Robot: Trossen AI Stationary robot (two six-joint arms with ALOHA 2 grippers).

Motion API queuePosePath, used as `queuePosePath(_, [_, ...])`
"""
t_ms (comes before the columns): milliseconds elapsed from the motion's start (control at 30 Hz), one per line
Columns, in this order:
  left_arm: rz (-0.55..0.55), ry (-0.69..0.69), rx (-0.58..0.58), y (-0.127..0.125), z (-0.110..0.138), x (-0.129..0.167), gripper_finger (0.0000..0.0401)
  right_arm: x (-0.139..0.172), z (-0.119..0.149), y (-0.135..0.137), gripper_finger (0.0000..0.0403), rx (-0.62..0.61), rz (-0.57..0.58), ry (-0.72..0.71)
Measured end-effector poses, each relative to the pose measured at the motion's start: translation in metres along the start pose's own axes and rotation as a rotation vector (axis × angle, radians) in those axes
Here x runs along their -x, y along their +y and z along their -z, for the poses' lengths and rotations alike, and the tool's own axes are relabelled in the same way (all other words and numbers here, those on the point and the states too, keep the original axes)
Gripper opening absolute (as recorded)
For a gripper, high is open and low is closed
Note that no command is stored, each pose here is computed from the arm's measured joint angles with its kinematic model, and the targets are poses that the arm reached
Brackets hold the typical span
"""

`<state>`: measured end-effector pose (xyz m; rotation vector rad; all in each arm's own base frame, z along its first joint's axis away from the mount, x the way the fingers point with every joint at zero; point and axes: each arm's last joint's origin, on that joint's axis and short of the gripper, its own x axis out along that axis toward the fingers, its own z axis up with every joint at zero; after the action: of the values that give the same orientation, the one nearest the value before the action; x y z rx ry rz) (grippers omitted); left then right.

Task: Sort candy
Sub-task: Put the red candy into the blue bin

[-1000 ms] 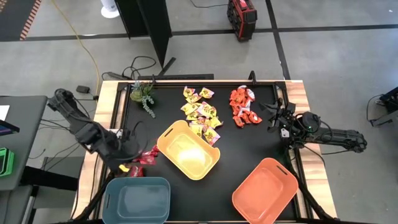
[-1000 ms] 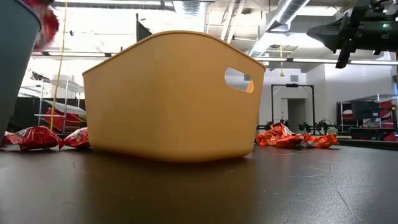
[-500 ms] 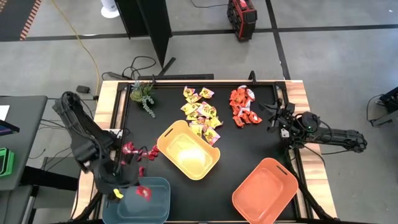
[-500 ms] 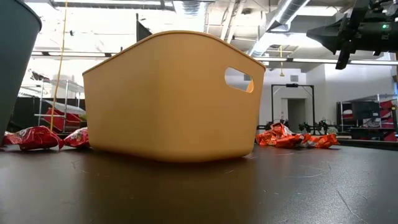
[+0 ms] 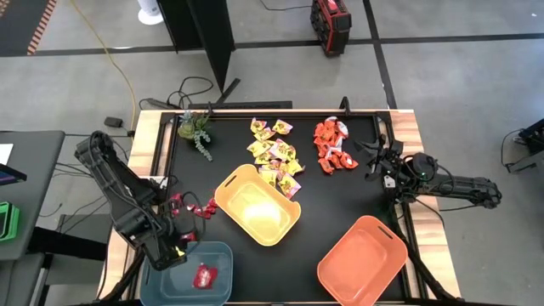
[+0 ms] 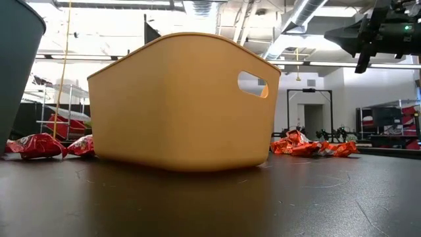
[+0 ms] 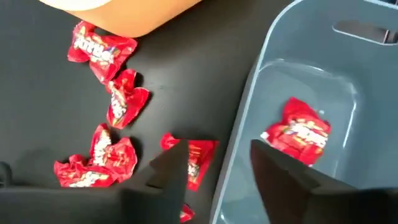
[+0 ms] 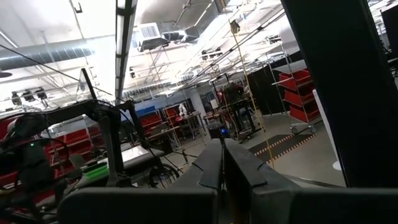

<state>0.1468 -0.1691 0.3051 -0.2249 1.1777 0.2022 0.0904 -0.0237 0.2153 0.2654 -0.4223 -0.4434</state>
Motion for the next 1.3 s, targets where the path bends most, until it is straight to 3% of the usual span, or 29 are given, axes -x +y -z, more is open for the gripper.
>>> queuePosePath(100, [-0.088,0.024,-0.031,0.009,0.003,0.0,0.0213,0.0,0.0,0.0,0.0036,0.0,0.0,0.0])
queuePosePath(267, [-0.283,-0.068,0.114,0.028,-0.004,0.0,0.0232,0.0,0.0,0.0,0.0036,0.0,0.0,-0.001])
queuePosePath(500, [-0.398,-0.062,0.214,0.047,-0.018,-0.021,0.0233,0.0,0.0,0.0,0.0036,0.027,0.0,-0.003])
queuePosePath(733, [-0.426,0.017,0.146,0.073,-0.044,-0.052,0.0233,-0.004,-0.011,0.006,0.0036,0.07,-0.057,0.012])
queuePosePath(900, [-0.375,0.097,0.096,0.099,-0.065,-0.07,0.0233,-0.018,-0.015,0.013,0.0039,0.183,-0.043,0.156])
queuePosePath(1100, [-0.416,0.113,0.071,0.125,-0.079,-0.072,0.0233,-0.052,-0.023,0.016,0.0078,0.295,0.1,0.43])
queuePosePath(1300, [-0.678,0.028,-0.045,0.141,-0.085,-0.068,0.0214,-0.099,-0.035,0.006,0.0117,0.439,0.315,0.614])
